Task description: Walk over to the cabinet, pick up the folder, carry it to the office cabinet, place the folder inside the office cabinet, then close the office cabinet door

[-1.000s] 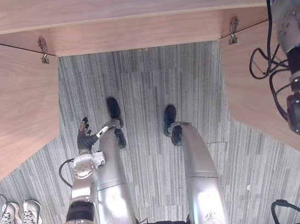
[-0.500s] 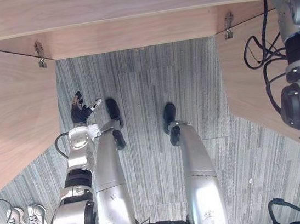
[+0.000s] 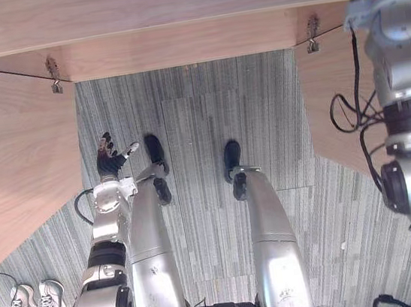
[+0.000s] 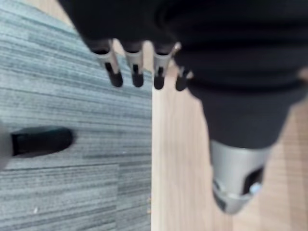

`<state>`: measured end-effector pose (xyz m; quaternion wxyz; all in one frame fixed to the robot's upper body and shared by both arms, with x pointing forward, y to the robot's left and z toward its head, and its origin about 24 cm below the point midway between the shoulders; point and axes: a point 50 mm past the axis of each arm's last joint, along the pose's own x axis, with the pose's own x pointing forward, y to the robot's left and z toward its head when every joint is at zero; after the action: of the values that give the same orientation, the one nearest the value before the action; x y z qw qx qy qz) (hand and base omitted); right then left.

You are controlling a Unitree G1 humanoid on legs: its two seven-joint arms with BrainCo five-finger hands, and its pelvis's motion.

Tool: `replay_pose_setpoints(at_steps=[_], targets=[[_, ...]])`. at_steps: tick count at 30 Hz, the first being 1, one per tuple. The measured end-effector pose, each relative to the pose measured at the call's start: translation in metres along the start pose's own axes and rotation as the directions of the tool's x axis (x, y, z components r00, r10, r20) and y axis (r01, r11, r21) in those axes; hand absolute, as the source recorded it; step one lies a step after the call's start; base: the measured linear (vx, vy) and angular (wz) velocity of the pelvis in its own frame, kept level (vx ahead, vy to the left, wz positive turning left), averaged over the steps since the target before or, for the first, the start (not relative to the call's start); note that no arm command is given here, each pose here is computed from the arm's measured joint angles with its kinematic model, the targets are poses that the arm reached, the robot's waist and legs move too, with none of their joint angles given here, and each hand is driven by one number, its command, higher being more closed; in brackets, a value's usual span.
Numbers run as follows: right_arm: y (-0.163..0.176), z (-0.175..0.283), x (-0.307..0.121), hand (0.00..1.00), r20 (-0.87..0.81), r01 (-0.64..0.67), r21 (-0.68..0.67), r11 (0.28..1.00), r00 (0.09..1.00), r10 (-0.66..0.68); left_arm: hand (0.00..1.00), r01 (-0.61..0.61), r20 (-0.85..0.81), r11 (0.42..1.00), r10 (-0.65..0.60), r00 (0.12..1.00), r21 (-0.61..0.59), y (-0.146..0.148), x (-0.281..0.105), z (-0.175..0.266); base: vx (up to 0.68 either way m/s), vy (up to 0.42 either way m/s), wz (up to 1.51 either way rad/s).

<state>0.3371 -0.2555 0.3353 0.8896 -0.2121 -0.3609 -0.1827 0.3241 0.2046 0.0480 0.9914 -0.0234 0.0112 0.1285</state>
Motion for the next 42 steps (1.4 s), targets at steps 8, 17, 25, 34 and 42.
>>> replay_pose_setpoints(at_steps=[8,17,25,34,42], targets=[[-0.002,-0.007,-0.051,0.0,0.06,0.103,0.034,0.994,0.993,-0.105,0.0,0.014,0.045,1.0,-0.016,0.999,0.025,-0.009,-0.009,0.004,0.0,0.0,0.0],[0.044,0.0,-0.084,1.0,0.071,0.13,0.157,0.979,0.987,-0.142,0.0,0.028,0.05,0.997,-0.032,0.998,0.073,-0.016,-0.018,-0.002,0.0,0.0,0.0],[0.086,0.003,-0.078,1.0,0.052,0.053,0.179,0.982,0.997,-0.064,0.0,0.002,0.065,0.997,-0.006,0.998,0.071,-0.019,-0.018,-0.001,0.0,-0.004,0.0],[0.1,0.018,-0.053,1.0,0.11,0.009,0.143,0.99,0.994,-0.025,0.0,-0.001,0.033,0.997,-0.001,0.999,0.073,-0.019,-0.019,-0.01,0.0,-0.001,0.01],[0.08,0.031,-0.022,1.0,0.181,0.03,0.061,0.998,0.983,-0.041,0.0,-0.005,0.013,0.996,0.004,1.0,0.085,-0.017,-0.02,-0.017,0.0,-0.018,0.08]])
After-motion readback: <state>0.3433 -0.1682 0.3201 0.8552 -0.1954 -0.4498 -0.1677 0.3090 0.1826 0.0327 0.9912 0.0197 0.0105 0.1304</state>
